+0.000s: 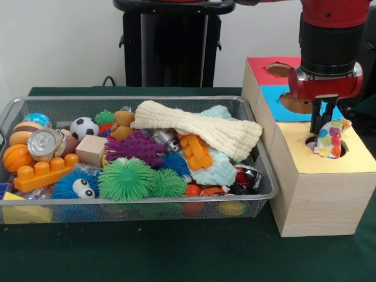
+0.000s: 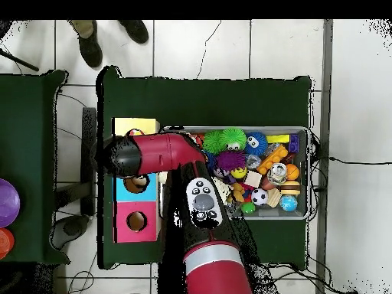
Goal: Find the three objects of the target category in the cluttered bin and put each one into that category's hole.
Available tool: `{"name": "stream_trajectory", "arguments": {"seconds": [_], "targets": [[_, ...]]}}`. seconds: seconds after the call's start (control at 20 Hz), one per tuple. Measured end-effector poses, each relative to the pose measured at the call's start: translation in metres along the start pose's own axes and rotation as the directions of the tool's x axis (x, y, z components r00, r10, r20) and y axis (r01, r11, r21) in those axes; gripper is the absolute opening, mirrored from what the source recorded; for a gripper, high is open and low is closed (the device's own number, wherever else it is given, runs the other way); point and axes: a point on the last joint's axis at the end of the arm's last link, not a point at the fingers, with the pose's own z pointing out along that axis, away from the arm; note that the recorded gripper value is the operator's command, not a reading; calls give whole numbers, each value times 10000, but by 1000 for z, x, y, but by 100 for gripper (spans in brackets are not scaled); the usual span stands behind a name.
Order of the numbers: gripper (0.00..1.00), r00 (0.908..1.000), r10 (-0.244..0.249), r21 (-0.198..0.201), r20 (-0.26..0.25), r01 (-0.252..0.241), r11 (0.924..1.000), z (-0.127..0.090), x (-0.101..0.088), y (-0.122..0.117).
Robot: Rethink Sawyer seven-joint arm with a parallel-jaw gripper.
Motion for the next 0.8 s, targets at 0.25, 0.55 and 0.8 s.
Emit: {"name": "stream_trajectory", "arguments": {"seconds": [0.25,0.55,0.8], "targets": [[0,10000,25,-74,1,-25,10000,0,-2,-1],[0,9998,175,-257,-24,-175,9995,-2,-7,-9],[0,9992,341,-250,-211,-346,9991,-6,-11,-21]]}}
